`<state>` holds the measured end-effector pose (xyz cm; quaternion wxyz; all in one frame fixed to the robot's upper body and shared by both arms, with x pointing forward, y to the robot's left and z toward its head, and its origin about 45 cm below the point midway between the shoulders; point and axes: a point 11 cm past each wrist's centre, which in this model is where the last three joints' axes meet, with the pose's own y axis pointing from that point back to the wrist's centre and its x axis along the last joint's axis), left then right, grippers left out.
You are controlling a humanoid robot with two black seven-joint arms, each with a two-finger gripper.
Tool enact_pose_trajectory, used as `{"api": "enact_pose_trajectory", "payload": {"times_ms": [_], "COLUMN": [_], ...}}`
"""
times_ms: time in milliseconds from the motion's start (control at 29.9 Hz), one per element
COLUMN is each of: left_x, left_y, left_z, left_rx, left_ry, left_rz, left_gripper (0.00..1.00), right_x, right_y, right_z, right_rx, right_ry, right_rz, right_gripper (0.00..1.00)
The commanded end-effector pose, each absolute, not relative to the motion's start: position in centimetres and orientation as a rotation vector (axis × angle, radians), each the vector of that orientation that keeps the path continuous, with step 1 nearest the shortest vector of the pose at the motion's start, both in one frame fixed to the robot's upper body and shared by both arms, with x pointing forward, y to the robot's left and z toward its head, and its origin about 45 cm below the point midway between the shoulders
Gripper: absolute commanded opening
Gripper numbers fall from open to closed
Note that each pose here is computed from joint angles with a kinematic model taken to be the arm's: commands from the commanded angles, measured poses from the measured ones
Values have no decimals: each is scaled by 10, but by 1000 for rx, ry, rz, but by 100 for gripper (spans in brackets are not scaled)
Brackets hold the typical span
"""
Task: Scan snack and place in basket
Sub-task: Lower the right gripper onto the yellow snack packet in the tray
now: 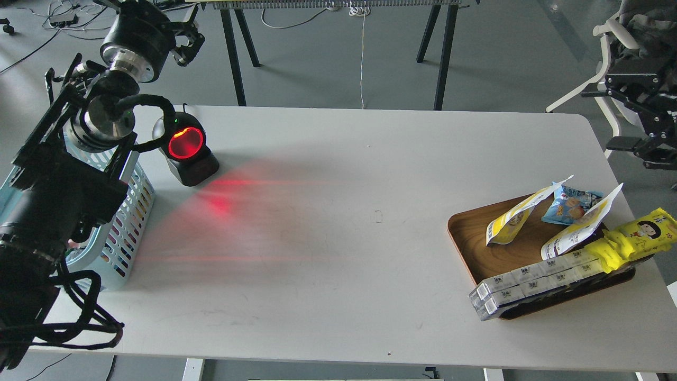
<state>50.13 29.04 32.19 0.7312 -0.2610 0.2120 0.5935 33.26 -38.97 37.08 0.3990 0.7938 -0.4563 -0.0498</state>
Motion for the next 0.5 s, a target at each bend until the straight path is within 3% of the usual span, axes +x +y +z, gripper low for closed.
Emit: {"api": "enact_pose_trajectory", "payload": {"times_ms": [0, 234, 468], "left_x": [501, 501, 501], "left_y": [289, 286, 287], "left_z": [321, 320, 320], "left_rx": [-574, -574, -573], "left_ry": [472, 476, 473], "left_rz": [1303, 1299, 1301], "left_gripper": [100, 100, 100], "right_x": [328, 330, 336], "right_y": [-386, -367, -348], "right_z": [351, 318, 307], "right_rx": [1977, 1904, 1842], "right_ry": [-1214, -1340, -1356], "right_rz": [-209, -518, -587], "right_gripper": [99, 98, 97]}}
